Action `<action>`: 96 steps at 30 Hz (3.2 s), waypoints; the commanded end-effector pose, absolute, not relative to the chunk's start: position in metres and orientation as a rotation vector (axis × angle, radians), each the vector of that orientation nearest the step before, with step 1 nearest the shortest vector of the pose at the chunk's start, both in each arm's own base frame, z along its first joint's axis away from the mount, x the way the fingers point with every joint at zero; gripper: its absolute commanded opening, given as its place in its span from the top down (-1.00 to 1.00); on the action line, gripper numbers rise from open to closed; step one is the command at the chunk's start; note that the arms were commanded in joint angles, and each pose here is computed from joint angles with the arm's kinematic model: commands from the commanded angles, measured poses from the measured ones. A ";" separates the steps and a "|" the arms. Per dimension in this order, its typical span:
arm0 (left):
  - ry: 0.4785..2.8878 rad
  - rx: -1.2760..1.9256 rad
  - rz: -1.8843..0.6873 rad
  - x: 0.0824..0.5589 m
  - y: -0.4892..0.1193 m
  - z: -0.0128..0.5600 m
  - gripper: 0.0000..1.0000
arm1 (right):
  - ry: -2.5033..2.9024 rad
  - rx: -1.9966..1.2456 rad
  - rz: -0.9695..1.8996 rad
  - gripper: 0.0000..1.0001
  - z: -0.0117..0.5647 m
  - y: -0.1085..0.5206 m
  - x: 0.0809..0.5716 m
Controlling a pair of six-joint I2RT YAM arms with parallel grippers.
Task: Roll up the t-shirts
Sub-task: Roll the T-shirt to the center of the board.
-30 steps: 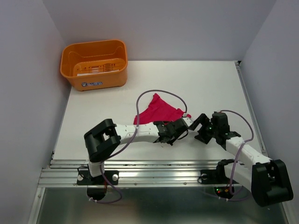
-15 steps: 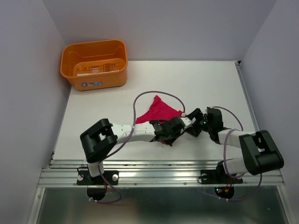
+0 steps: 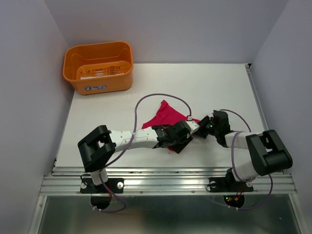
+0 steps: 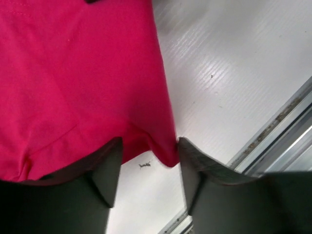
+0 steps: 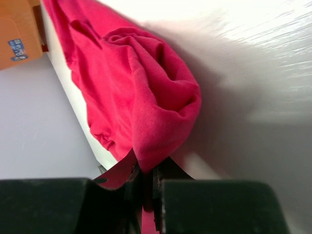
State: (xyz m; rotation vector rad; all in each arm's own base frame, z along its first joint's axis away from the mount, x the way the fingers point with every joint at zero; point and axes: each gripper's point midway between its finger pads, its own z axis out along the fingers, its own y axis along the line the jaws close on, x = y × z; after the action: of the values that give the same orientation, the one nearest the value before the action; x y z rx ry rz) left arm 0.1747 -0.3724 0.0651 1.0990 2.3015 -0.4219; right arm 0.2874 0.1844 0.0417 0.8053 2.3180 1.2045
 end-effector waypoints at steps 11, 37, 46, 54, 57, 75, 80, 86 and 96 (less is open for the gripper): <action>2.111 1.011 -0.397 0.166 -0.374 0.130 -0.77 | 2.276 0.844 1.117 0.99 0.082 0.177 0.285; 2.056 0.879 -0.022 0.184 -0.393 0.071 -0.68 | 2.269 0.907 1.144 0.99 0.080 0.178 0.283; 2.043 0.909 0.058 0.189 -0.391 0.058 -0.51 | 2.284 0.944 1.140 0.99 0.071 0.177 0.278; 2.054 0.916 0.087 0.196 -0.382 0.052 0.14 | 2.300 0.949 1.124 0.99 0.064 0.176 0.275; 2.082 0.925 -0.029 0.197 -0.383 0.057 0.39 | 2.316 0.955 1.122 0.98 0.060 0.176 0.273; 2.269 0.953 -0.888 0.184 -0.382 0.097 1.00 | 2.157 0.933 0.677 -0.99 0.129 0.113 0.288; 2.257 0.835 -1.085 0.195 -0.374 0.111 1.00 | 2.105 0.913 0.583 -0.99 0.152 0.095 0.285; 2.262 0.653 -1.306 0.196 -0.362 0.119 1.00 | 2.154 0.827 0.577 -0.96 0.155 0.101 0.288; 2.343 0.436 -1.436 0.187 -0.350 0.101 1.00 | 2.230 0.682 0.714 -0.49 0.149 0.132 0.293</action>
State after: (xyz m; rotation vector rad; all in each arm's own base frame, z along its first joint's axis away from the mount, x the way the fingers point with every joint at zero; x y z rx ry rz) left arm 0.1886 -0.3432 0.0743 0.5002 2.4268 -1.2888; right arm 0.2839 0.1130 0.1280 0.8032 2.2568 0.6182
